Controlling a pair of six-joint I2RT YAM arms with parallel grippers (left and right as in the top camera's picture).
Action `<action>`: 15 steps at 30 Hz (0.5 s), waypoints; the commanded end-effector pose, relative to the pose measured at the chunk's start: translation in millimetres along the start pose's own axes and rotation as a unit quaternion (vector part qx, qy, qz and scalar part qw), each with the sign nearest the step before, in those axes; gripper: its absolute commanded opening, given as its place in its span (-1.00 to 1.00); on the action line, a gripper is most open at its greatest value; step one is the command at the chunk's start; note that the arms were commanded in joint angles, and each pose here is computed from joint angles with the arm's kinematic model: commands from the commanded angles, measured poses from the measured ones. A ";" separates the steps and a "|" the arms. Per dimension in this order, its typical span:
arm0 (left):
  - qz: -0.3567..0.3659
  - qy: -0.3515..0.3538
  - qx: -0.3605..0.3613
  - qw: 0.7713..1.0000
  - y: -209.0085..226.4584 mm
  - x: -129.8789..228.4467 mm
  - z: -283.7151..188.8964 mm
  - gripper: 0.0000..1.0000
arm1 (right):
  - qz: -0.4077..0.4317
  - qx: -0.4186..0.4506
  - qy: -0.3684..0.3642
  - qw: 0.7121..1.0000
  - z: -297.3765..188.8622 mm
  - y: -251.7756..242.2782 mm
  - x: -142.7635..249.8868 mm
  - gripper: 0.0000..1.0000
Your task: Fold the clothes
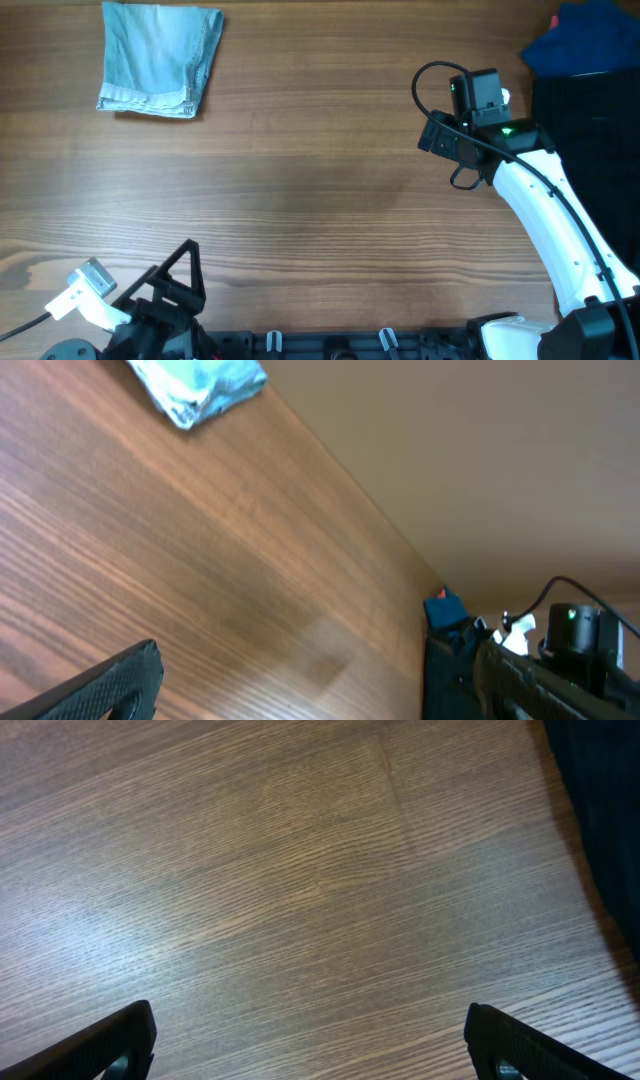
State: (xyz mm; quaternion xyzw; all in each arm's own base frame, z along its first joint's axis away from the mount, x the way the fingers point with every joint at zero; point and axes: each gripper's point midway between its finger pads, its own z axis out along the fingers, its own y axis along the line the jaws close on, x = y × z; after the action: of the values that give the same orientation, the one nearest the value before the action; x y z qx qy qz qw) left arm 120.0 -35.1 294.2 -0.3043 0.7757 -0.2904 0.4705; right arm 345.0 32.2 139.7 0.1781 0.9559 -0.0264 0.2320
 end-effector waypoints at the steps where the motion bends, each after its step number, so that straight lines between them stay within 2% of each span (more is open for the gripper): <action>1: 0.008 0.015 0.000 1.000 2.8 7.7 0.0 1.00 | -0.003 0.007 -0.008 1.000 -0.6 -1.6 -6.1 0.99; 4: 0.037 0.019 -0.003 0.999 8.4 10.1 5.2 0.99 | -0.003 0.007 -0.008 1.000 -0.6 -1.6 -6.1 1.00; 7: 0.109 0.019 0.060 0.992 -8.6 10.0 3.7 1.00 | -0.003 0.007 -0.008 1.000 -0.6 -1.6 -6.1 0.99; 9: 0.130 -0.005 0.070 0.989 -6.2 4.8 9.7 0.99 | -0.003 0.007 -0.008 1.000 -0.6 -1.6 -6.1 1.00; 12: 0.146 -0.023 0.074 0.986 2.5 3.9 32.7 1.00 | -0.003 0.007 -0.008 1.000 -0.6 -1.6 -6.1 1.00; 15: 0.174 -0.062 0.117 0.976 1.4 1.8 61.1 1.00 | -0.003 0.007 -0.008 1.000 -0.6 -1.6 -6.1 0.99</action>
State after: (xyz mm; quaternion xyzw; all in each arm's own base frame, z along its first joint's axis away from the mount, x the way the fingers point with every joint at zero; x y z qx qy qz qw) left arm 159.9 -45.4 278.3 -0.1556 0.7643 -0.2861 0.5565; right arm 344.9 32.2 139.7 0.1781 0.9560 -0.0263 0.2317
